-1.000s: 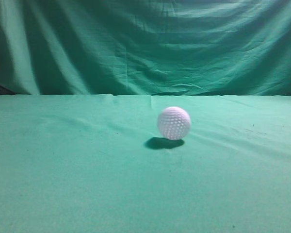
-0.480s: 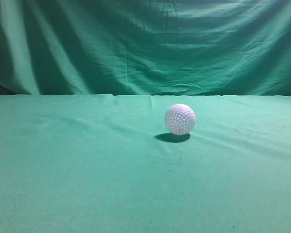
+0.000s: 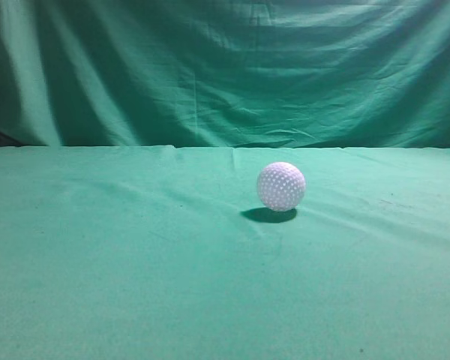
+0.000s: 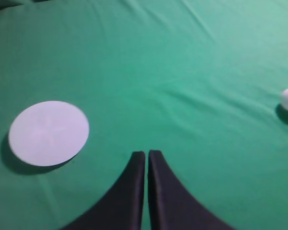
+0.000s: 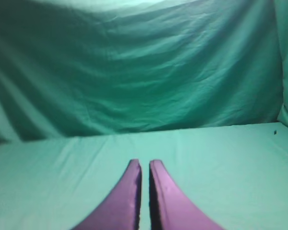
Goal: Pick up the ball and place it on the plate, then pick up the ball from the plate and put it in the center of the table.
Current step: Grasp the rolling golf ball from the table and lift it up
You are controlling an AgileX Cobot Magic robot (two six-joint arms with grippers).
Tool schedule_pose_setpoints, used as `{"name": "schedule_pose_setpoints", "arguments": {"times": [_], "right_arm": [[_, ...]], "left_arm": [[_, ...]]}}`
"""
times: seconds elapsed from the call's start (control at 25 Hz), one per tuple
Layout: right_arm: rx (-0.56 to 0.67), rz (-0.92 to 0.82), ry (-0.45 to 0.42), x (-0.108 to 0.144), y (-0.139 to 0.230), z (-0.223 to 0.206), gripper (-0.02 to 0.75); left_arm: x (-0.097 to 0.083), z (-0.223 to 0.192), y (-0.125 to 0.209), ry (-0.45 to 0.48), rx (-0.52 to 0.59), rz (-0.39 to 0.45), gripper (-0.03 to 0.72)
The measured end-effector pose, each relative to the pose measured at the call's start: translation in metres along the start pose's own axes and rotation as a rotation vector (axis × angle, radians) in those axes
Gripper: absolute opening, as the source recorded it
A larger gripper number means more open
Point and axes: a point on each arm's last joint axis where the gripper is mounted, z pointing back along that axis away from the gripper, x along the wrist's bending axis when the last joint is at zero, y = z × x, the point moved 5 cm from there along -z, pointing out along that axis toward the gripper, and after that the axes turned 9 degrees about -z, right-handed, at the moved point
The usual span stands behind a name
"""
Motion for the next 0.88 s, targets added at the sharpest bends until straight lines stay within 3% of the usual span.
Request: {"name": "schedule_pose_setpoints", "arguments": {"times": [0.12, 0.36, 0.56, 0.76, 0.88], "right_arm": [[0.070, 0.024, -0.016, 0.007, -0.015, 0.002, 0.047], [0.109, 0.034, -0.023, 0.009, -0.015, 0.001, 0.047], [0.280, 0.066, -0.022, 0.010, -0.004, -0.004, 0.047], [0.388, 0.194, 0.039, -0.001, -0.006, -0.016, 0.047], [0.526, 0.227, -0.002, 0.001, 0.006, -0.024, 0.047]], "left_arm": [[0.008, 0.002, 0.002, -0.061, 0.007, 0.008, 0.000], [0.002, 0.020, -0.002, -0.084, -0.074, -0.022, 0.000], [-0.003, 0.037, 0.000, -0.108, -0.124, -0.076, 0.000], [-0.001, 0.040, 0.009, -0.138, -0.107, -0.103, 0.000], [-0.001, 0.030, 0.021, -0.138, -0.072, -0.120, 0.000]]}}
